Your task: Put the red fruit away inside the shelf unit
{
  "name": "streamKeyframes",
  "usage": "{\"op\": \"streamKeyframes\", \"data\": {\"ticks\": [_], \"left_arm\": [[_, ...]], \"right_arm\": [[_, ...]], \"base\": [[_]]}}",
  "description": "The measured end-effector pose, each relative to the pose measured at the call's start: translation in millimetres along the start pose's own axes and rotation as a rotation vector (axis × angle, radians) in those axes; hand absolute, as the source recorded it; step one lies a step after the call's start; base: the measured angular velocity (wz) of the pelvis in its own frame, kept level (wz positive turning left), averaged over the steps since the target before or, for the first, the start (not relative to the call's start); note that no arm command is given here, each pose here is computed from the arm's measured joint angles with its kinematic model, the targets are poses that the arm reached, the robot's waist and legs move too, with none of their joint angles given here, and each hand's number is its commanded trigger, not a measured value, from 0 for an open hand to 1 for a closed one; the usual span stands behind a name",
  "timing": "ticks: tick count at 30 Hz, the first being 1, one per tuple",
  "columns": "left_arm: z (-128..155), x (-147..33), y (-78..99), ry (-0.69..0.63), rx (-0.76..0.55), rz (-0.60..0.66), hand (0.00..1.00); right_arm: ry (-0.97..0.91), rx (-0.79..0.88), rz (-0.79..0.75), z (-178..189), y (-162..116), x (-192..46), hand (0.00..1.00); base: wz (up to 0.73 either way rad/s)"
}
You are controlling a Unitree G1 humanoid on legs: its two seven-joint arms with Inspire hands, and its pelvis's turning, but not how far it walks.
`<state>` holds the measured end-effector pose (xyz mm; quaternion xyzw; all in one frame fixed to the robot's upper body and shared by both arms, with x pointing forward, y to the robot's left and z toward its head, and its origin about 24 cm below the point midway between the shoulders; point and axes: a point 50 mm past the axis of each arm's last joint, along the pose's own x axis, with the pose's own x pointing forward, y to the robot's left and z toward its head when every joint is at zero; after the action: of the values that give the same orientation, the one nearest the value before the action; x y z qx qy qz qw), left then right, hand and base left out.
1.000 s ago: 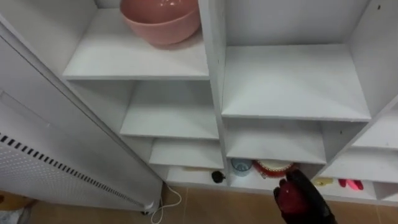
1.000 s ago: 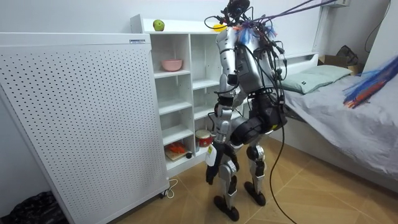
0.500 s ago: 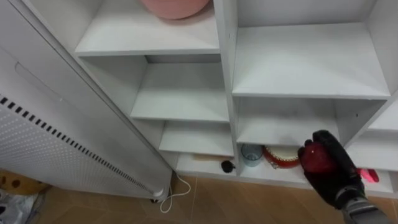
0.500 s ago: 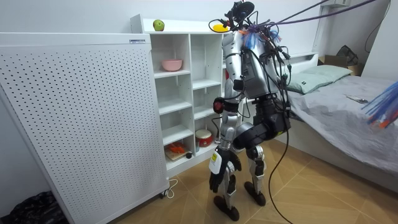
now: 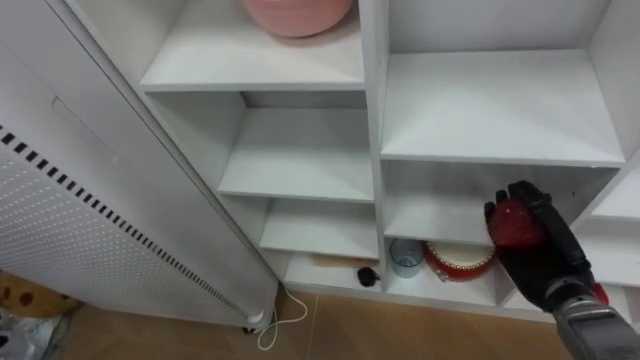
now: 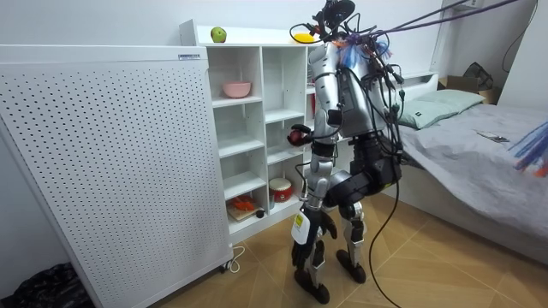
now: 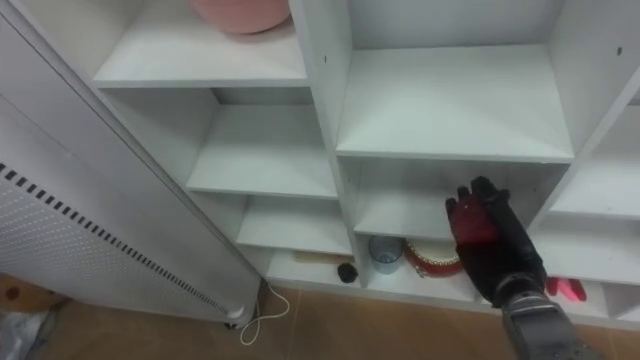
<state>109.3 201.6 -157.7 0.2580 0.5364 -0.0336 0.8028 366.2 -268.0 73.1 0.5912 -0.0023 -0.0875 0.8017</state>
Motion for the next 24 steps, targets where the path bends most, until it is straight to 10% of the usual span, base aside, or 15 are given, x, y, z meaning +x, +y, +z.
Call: {"op": "streamKeyframes", "data": {"ticks": [24], "left_arm": [[-0.7, -1.7, 1.2, -0.019, 0.007, 0.000, 0.00]], "right_arm": [[-0.055, 0.036, -0.006, 5.5, 5.0, 2.0, 0.00]], "base": [[0.00]]}}
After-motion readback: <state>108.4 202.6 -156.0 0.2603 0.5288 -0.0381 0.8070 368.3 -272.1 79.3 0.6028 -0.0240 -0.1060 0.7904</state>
